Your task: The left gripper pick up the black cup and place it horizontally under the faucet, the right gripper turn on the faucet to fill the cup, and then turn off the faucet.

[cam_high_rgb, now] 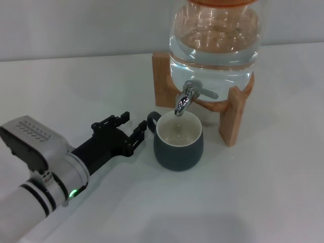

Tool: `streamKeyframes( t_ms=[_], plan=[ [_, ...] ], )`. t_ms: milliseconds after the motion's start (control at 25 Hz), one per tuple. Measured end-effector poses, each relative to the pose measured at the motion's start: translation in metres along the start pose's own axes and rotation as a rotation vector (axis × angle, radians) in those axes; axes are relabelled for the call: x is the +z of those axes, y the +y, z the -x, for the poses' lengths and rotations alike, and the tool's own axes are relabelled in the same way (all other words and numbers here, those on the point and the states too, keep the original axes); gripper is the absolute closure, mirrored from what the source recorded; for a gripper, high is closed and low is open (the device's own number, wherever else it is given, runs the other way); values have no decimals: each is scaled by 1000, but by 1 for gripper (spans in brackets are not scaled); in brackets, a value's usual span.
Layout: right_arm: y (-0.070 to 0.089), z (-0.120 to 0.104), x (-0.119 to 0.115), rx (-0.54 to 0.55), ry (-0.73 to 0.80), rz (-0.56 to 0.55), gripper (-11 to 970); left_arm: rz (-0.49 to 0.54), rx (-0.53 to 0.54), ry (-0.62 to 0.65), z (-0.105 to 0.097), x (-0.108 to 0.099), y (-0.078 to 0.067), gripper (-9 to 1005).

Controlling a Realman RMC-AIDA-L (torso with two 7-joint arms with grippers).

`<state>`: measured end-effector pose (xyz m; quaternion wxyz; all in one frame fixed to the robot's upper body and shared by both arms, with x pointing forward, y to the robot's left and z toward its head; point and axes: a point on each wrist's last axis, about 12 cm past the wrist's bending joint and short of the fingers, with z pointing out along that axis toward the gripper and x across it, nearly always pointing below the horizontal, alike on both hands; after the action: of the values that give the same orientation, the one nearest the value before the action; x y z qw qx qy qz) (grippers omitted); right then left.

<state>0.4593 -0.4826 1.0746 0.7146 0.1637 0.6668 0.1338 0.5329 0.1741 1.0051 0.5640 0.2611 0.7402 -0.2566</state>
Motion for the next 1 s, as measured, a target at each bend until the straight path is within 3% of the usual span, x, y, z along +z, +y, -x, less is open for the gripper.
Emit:
streamKeyframes(
  t_ms=[440,680,800,1000],
  plan=[
    [-2,1,-2,-3,3,-11,119,29,-38,-54,-2,-16,9,494],
    [-5,1,-3,-6,10,-26,119,124,-131,-274,0,-69,36,495],
    [-6,1,-3,-12,19,-24,119,184,-168,-428,4,-108,47,496],
    [-1,-2,0,-74,135,57,119,226,-181,-516,6,-139,56,496]
  ],
)
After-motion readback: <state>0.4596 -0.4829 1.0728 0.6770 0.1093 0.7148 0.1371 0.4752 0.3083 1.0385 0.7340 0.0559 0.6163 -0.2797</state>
